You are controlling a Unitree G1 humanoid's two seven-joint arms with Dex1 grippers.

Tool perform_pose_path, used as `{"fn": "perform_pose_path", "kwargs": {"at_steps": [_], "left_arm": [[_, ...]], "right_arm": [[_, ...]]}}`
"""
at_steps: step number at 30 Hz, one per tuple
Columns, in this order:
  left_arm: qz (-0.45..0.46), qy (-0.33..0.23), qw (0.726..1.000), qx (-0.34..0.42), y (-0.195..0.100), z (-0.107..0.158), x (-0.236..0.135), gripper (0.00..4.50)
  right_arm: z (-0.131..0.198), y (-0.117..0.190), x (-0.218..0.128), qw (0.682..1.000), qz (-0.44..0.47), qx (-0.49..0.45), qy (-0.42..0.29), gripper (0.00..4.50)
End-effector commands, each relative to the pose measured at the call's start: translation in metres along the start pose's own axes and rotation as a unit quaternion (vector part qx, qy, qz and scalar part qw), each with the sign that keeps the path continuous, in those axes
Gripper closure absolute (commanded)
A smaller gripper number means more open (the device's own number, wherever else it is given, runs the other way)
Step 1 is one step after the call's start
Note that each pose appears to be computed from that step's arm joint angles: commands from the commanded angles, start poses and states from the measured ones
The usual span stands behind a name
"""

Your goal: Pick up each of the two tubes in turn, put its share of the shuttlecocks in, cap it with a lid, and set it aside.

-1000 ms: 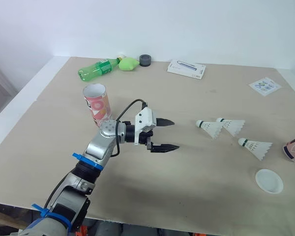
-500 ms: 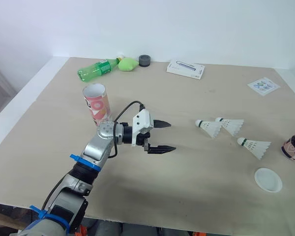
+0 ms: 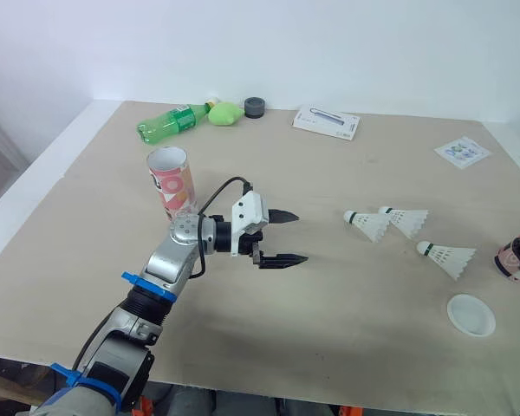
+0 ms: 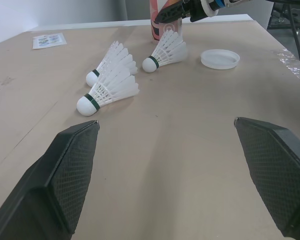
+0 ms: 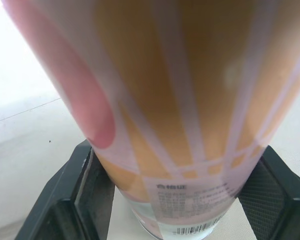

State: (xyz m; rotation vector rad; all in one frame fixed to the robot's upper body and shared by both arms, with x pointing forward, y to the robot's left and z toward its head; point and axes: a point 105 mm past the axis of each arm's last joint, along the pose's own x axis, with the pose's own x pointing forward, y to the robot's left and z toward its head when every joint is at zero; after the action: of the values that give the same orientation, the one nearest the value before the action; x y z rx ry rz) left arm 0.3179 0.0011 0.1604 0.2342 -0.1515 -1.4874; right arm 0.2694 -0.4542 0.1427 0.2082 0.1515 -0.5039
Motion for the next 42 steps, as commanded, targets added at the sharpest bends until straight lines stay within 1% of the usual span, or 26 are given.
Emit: {"fn": "perform_pose_path", "kwargs": {"at_steps": [1, 2, 5, 9, 15, 24, 29, 32, 35, 37, 39, 41, 42], "left_arm": [[0.006, -0.014, 0.999, 0.028, 0.006, 0.014, -0.001, 0.00], [0.006, -0.014, 0.999, 0.029, 0.006, 0.014, -0.001, 0.00], [0.009, -0.014, 0.999, 0.031, 0.008, 0.014, -0.002, 0.00], [0.011, -0.016, 0.999, 0.029, 0.009, 0.014, -0.003, 0.00], [0.010, -0.018, 0.999, 0.029, 0.010, 0.014, -0.003, 0.00], [0.007, -0.018, 0.999, 0.030, 0.012, 0.017, -0.004, 0.00], [0.004, -0.017, 0.999, 0.031, 0.013, 0.018, -0.004, 0.00], [0.007, -0.017, 0.999, 0.030, 0.014, 0.019, -0.006, 0.00], [0.018, -0.012, 1.000, 0.021, 0.016, 0.017, -0.013, 0.00], [0.019, -0.002, 1.000, 0.004, 0.008, 0.011, -0.025, 0.00], [0.017, 0.007, 1.000, -0.025, -0.004, 0.005, -0.040, 0.00], [0.013, 0.026, 0.999, -0.040, -0.018, -0.004, -0.056, 0.00], [0.014, 0.035, 0.998, -0.043, -0.023, -0.008, -0.062, 0.00]], "right_arm": [[0.001, 0.002, 0.000, 1.000, 0.007, 0.003, 0.000, 0.03], [0.003, 0.008, -0.002, 1.000, 0.024, -0.001, -0.004, 0.03], [0.006, 0.013, -0.003, 0.999, 0.037, -0.010, -0.002, 0.03], [0.009, 0.016, -0.005, 0.999, 0.047, -0.014, 0.000, 0.03], [0.016, 0.011, -0.012, 0.999, 0.045, -0.029, -0.007, 0.03], [0.018, 0.000, -0.034, 0.997, 0.044, -0.057, -0.007, 0.03], [0.018, 0.008, -0.050, 0.996, 0.078, -0.051, -0.006, 0.03], [0.014, 0.018, -0.062, 0.991, 0.123, -0.049, 0.004, 0.03], [0.016, 0.031, -0.083, 0.982, 0.185, -0.047, 0.003, 0.03], [0.021, 0.061, -0.114, 0.957, 0.279, -0.078, -0.014, 0.03], [0.022, 0.094, -0.143, 0.924, 0.362, -0.118, -0.025, 0.03], [0.020, 0.121, -0.164, 0.893, 0.423, -0.150, -0.029, 0.03], [0.019, 0.129, -0.170, 0.884, 0.439, -0.160, -0.030, 0.03]]}}
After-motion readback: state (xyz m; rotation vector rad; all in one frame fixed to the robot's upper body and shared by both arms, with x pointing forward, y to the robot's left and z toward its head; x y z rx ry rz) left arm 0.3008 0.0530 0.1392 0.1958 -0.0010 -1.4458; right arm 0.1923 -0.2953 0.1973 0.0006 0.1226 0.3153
